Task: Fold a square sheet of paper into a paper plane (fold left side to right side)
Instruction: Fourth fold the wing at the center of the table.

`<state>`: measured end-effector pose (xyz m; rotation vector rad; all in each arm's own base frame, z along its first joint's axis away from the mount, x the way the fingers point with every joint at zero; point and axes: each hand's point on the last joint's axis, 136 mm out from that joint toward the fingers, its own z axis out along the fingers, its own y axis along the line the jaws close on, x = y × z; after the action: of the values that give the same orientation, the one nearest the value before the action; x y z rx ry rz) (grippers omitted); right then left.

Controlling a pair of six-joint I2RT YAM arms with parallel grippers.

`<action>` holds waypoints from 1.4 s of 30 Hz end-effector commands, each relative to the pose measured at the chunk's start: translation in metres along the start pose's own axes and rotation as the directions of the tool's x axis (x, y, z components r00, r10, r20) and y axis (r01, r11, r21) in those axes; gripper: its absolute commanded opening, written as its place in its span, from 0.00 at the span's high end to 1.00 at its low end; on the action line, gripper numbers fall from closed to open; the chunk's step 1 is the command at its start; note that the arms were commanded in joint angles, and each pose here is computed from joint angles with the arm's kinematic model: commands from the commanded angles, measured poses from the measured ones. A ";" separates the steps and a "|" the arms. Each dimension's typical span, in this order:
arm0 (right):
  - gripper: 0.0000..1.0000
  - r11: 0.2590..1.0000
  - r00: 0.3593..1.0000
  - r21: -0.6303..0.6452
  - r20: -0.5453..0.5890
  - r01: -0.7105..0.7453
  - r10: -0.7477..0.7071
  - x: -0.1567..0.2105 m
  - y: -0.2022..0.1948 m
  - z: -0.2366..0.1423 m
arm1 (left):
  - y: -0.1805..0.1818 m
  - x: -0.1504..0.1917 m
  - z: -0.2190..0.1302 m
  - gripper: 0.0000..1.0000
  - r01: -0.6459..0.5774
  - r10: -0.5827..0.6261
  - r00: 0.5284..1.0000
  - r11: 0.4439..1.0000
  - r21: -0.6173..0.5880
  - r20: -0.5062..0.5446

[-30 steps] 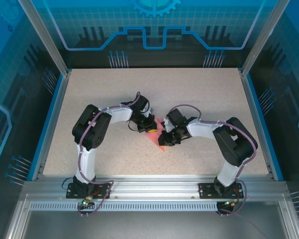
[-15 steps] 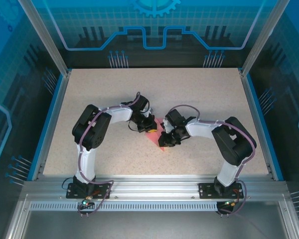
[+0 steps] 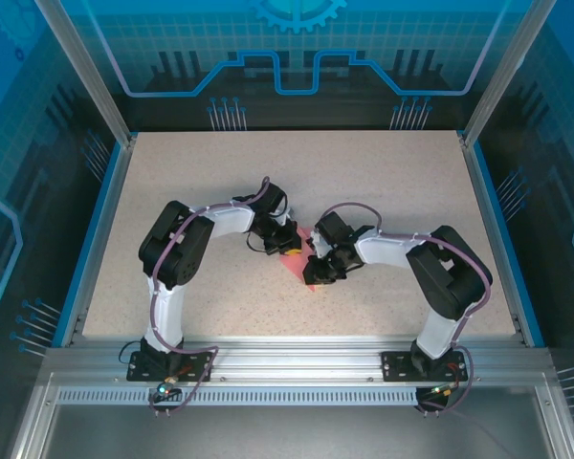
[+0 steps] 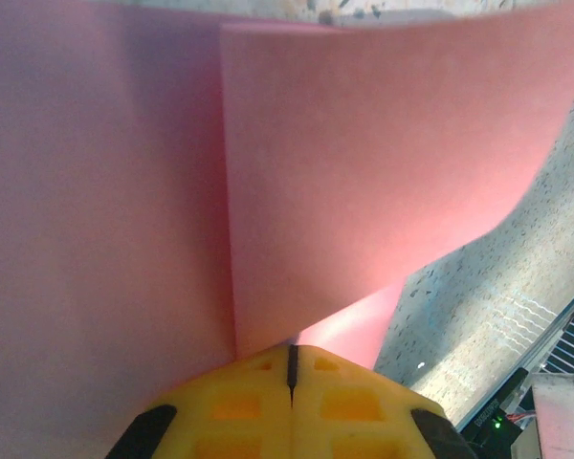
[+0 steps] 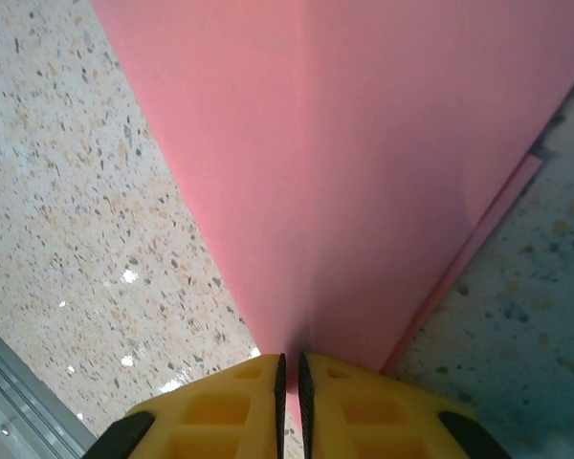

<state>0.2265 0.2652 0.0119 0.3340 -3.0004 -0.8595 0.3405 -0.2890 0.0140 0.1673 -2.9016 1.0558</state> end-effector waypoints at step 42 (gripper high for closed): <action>0.95 0.995 0.999 -0.101 -0.036 0.005 -0.009 0.026 0.025 -0.037 | 0.047 0.014 0.011 1.00 0.071 -0.076 0.997 0.988 -0.138 -0.031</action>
<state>0.1853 0.2502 0.0328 0.3345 -2.9138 -0.8590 0.3360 -0.2891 0.0140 0.1698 -2.8784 1.0546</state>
